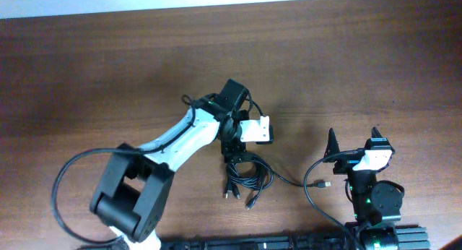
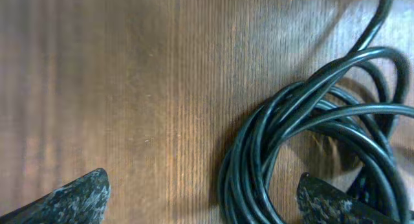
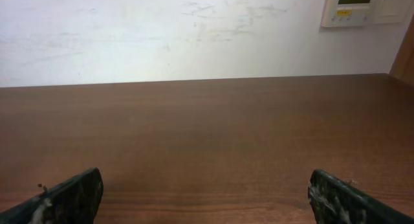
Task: Untangle cables
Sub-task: 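Move the left gripper down onto the black cable bundle and grasp it, then lift the cable bundle with the left gripper toward the center, then reach the right gripper to the hanging cable loops and grasp them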
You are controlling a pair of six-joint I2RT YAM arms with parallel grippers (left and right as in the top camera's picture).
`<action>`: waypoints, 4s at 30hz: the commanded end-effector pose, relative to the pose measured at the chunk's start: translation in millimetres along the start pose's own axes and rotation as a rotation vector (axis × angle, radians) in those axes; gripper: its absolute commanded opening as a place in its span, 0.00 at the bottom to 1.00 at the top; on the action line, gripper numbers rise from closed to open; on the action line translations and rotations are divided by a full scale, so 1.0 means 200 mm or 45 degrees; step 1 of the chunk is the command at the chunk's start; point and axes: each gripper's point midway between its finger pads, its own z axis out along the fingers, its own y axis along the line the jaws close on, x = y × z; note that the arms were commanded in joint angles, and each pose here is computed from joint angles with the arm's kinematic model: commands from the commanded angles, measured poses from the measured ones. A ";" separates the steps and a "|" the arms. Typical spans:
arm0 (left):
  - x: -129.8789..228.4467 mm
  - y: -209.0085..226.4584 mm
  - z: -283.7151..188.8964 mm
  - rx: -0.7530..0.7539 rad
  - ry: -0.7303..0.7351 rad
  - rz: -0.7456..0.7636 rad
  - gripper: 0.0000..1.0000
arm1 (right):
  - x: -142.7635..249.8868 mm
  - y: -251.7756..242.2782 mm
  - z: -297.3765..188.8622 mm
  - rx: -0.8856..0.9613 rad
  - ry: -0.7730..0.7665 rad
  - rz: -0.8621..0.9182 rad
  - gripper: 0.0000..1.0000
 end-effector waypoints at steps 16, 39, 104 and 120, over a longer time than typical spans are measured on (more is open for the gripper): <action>0.08 -0.09 0.23 0.130 0.141 0.043 0.47 | 0.02 -0.01 0.00 0.007 0.010 -0.009 0.99; -0.06 0.39 -0.13 -0.348 0.098 -0.546 0.00 | 0.02 -0.01 0.00 0.007 0.010 -0.009 0.99; -0.89 0.01 -1.14 0.157 -1.006 -0.647 0.00 | -0.79 0.57 0.10 -0.796 0.382 0.455 0.60; -0.90 -0.10 -1.12 0.157 -1.006 -0.273 0.00 | -0.70 0.48 0.14 -0.644 0.424 0.359 0.04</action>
